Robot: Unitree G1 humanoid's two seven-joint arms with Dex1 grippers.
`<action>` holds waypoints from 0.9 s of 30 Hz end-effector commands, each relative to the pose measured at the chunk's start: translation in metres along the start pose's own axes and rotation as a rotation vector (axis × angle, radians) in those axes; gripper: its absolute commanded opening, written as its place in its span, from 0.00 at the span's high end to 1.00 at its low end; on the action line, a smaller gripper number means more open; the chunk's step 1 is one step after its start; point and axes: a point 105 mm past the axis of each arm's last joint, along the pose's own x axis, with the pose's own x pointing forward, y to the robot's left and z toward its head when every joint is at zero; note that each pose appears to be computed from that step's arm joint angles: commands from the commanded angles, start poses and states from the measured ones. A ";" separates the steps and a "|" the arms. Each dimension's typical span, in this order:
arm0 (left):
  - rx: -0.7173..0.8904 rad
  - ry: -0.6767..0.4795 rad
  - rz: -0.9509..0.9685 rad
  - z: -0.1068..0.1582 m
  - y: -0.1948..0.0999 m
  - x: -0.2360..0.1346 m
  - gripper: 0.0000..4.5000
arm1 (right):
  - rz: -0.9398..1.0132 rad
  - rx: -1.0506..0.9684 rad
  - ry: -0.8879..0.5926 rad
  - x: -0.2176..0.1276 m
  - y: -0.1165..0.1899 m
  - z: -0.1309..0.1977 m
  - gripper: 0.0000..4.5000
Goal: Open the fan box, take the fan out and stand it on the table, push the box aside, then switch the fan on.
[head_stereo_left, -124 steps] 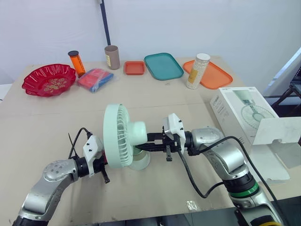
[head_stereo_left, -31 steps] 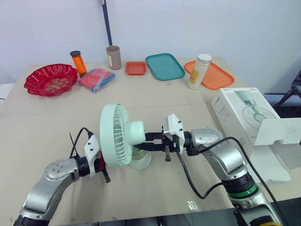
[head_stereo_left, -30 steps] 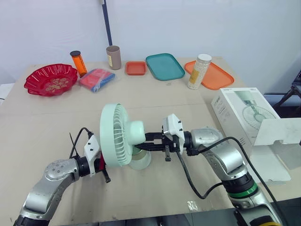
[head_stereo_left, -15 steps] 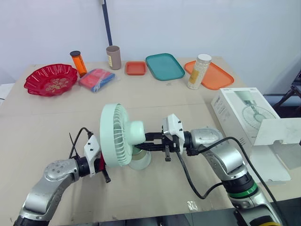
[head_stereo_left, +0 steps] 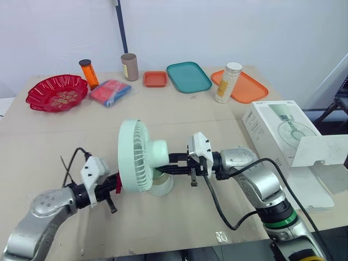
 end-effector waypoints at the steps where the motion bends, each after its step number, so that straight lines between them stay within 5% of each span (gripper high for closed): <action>1: 0.025 0.006 0.048 0.003 0.003 -0.014 0.99 | 0.006 -0.010 0.010 0.000 0.000 -0.001 0.92; 27: -0.102 0.074 0.258 -0.030 -0.021 -0.051 0.99 | -0.011 -0.039 0.028 -0.013 -0.009 -0.002 0.92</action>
